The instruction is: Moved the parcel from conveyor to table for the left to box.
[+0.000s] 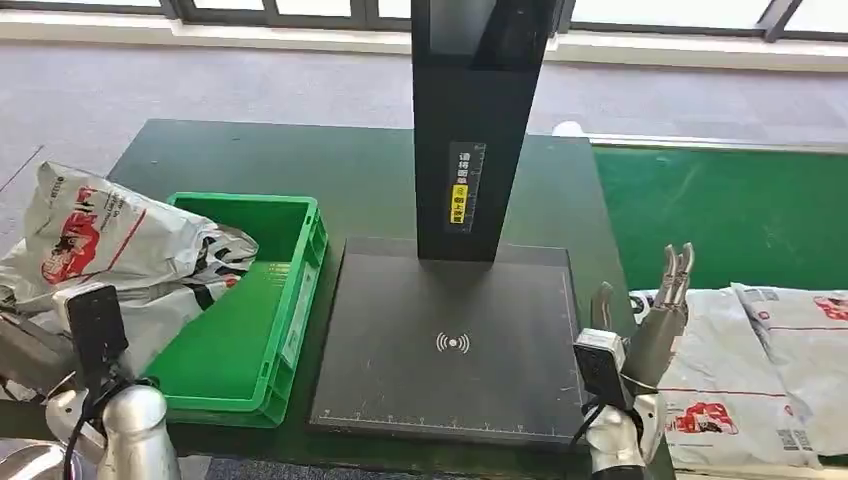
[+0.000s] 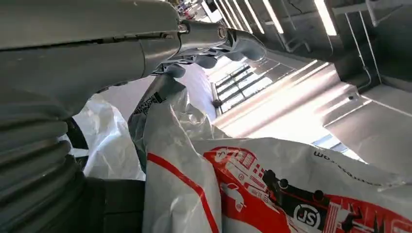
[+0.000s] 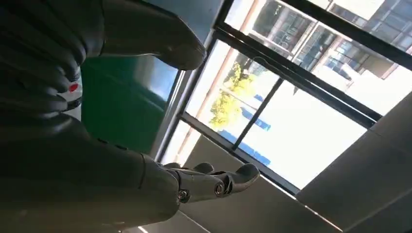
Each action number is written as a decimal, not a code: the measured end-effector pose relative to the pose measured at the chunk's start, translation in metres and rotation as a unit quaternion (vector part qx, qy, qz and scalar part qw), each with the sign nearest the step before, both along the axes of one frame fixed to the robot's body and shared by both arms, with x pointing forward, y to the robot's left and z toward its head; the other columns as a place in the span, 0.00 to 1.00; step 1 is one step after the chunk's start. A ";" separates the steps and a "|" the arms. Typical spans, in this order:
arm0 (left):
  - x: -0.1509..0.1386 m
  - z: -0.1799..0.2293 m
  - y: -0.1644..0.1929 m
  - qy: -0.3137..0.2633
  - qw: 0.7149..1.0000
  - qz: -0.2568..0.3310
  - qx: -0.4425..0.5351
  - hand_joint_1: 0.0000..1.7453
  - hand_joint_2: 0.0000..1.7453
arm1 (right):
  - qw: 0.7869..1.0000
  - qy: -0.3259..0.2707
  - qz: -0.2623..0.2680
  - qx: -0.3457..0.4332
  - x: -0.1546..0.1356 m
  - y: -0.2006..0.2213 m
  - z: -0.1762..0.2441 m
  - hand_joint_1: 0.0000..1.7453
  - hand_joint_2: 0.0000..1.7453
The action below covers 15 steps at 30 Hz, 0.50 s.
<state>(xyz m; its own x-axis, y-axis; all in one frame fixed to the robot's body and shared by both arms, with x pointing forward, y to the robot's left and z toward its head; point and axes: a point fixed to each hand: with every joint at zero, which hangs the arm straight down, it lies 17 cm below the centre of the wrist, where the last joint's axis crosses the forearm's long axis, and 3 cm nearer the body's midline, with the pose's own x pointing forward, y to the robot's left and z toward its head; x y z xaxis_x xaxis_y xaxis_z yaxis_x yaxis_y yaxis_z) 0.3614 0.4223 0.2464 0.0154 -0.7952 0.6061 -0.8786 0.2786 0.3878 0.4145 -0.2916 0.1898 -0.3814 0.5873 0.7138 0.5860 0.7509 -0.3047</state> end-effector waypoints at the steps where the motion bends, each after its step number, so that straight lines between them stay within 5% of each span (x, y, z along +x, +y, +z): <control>1: -0.001 0.001 0.001 -0.002 1.000 0.001 0.001 0.00 1.00 | 1.000 0.002 0.000 0.000 0.000 0.000 -0.002 0.00 1.00; 7: -0.003 0.002 0.001 0.000 1.000 0.002 0.013 0.00 1.00 | 1.000 0.010 -0.004 0.001 0.001 -0.002 -0.007 0.00 1.00; 15: 0.042 0.003 -0.051 0.117 0.987 0.014 0.112 0.00 1.00 | 1.000 0.018 -0.003 0.000 0.002 -0.003 -0.011 0.00 1.00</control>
